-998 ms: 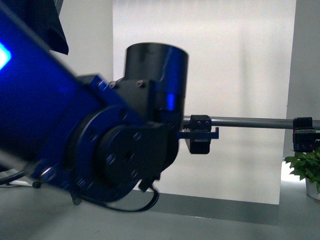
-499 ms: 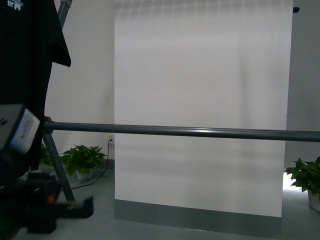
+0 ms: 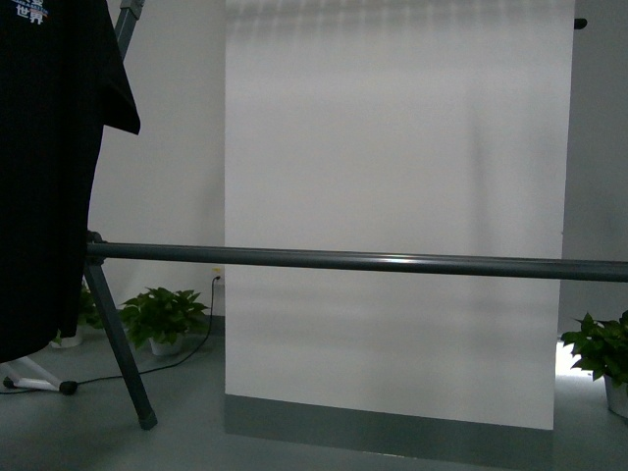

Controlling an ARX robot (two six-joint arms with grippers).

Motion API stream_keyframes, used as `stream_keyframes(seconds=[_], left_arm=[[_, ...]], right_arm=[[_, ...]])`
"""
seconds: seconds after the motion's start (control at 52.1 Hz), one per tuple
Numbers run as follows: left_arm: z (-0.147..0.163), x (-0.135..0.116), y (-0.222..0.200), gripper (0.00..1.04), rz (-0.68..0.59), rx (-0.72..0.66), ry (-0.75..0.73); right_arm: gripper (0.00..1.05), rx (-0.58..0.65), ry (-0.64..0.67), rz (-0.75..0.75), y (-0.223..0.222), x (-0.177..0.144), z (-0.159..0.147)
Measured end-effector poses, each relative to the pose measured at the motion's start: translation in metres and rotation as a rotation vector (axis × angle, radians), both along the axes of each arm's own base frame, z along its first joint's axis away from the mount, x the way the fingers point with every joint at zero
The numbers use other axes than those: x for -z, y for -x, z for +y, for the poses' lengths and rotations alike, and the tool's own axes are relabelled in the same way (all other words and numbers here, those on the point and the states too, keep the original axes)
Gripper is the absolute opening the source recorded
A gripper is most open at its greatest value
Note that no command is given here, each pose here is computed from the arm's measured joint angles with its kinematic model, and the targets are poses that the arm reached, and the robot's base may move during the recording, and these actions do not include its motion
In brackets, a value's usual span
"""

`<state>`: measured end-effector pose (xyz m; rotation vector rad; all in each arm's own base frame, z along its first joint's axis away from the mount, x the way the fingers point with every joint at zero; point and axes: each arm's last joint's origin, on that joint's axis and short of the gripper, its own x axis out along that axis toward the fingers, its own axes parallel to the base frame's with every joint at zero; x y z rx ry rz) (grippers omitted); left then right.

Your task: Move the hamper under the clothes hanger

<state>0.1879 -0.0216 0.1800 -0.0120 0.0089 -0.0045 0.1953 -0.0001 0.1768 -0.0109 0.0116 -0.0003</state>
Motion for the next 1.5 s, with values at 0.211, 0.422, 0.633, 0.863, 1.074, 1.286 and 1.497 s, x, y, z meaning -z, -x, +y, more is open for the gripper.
stream_keyframes(seconds=[0.211,0.422,0.633,0.863,1.074,1.286,1.497], left_arm=[[0.010,0.006,0.023,0.03,0.002,-0.001,0.000],[0.021,0.018,0.038,0.03,0.008,-0.006,-0.003],[0.021,0.013,0.048,0.03,-0.011,-0.002,-0.003],[0.021,0.009,0.059,0.03,-0.025,-0.002,-0.004],[0.021,0.007,0.068,0.03,-0.030,-0.002,-0.003],[0.021,0.007,0.074,0.03,-0.031,-0.002,-0.004],[0.021,0.007,0.079,0.03,-0.031,-0.002,-0.004]], right_arm=[[0.02,0.000,0.000,-0.014,0.025,0.010,0.000],[0.02,0.000,0.000,0.004,0.041,0.015,0.000],[0.02,0.000,0.000,0.002,0.053,0.014,0.000],[0.02,0.000,0.000,-0.010,0.065,0.011,0.000],[0.02,0.000,0.000,-0.018,0.074,0.009,0.000],[0.02,0.000,0.000,-0.020,0.080,0.008,0.000],[0.02,0.000,0.000,-0.021,0.085,0.008,0.000]])
